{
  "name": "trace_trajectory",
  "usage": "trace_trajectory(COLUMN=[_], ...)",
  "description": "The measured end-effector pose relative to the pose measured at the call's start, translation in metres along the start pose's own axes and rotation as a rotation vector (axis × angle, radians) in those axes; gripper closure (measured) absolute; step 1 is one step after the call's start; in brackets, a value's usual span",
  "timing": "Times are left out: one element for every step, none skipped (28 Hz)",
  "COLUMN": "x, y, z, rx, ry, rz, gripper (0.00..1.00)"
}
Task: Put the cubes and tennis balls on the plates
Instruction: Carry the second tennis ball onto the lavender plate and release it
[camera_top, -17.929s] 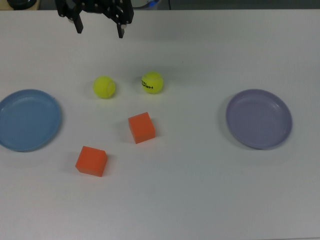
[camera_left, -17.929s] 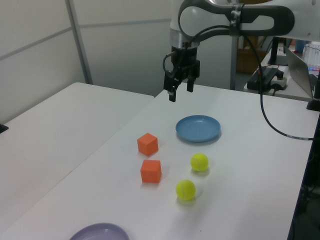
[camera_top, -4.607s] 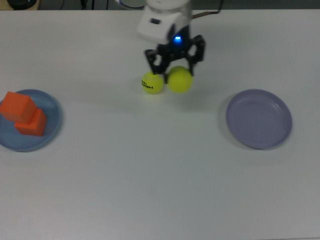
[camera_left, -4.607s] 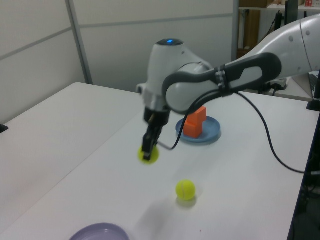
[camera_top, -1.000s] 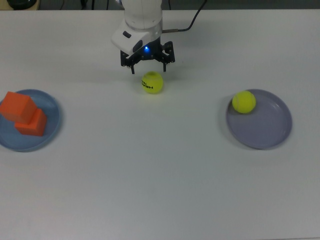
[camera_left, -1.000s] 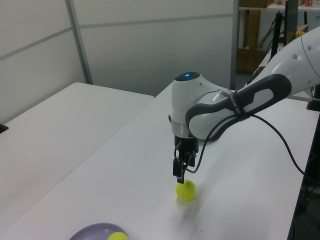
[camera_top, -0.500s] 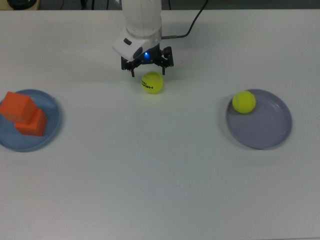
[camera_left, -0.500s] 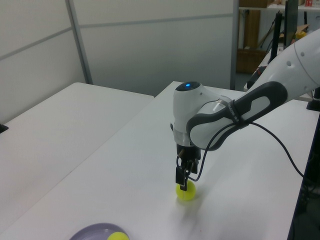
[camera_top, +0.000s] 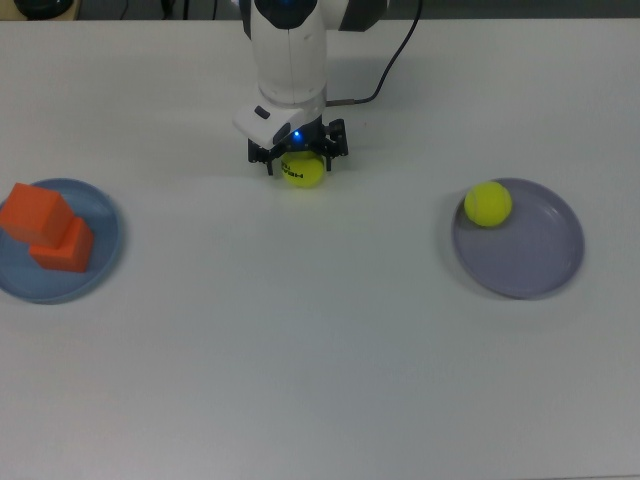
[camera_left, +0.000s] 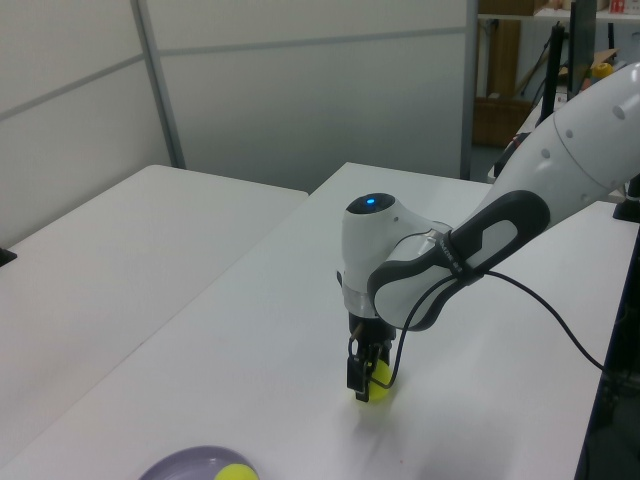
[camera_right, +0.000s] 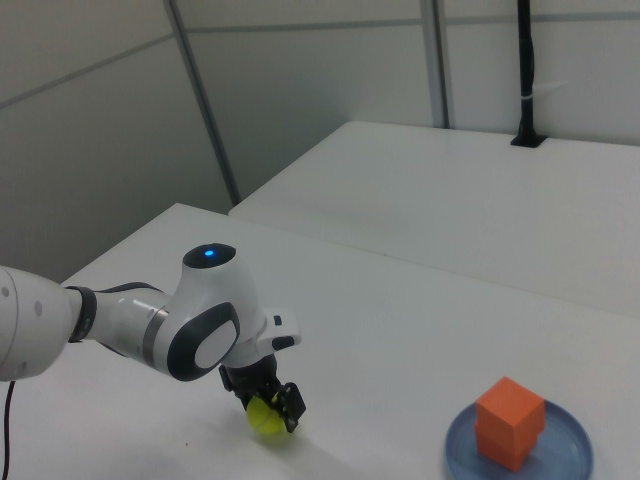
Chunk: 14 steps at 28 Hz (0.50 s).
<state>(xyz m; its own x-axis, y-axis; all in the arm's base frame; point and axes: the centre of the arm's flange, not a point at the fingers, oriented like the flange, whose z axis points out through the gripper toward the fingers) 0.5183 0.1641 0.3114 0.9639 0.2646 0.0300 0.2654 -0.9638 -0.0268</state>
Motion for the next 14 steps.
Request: trace_trajectory(x=[0.0,0.0,0.0,0.001,0.001,0.001,0.002,0.003,0.006,0.009,0.012,0.019,0.024,0.029], y=[-0.001,-0.002,-0.002,-0.003,-0.003,-0.003,-0.003,-0.004,-0.005,-0.006,-0.008,-0.012,-0.015,-0.018], z=[0.0,0.0,0.0,0.0,-0.001,-0.002,-0.003,-0.005,-0.008,-0.013,-0.018,-0.029,-0.036,-0.045], rx=[0.0,0.0,0.001,0.001,0.001,0.001,0.001,0.002,0.002,0.003,0.004,0.007,0.009,0.011], ry=[0.0,0.001,0.001,0.002,0.004,0.006,0.01,0.014,0.022,0.033,0.045,0.069,0.085,0.1], rz=[-0.001,-0.003,-0.003,-0.002,0.0,0.001,0.001,0.001,0.0,-0.003,-0.006,-0.012,-0.017,-0.022], gripper=[0.04,0.09,0.11,0.15,0.18,0.22,0.3,0.31,0.31,0.31,0.31,0.31,0.31,0.31])
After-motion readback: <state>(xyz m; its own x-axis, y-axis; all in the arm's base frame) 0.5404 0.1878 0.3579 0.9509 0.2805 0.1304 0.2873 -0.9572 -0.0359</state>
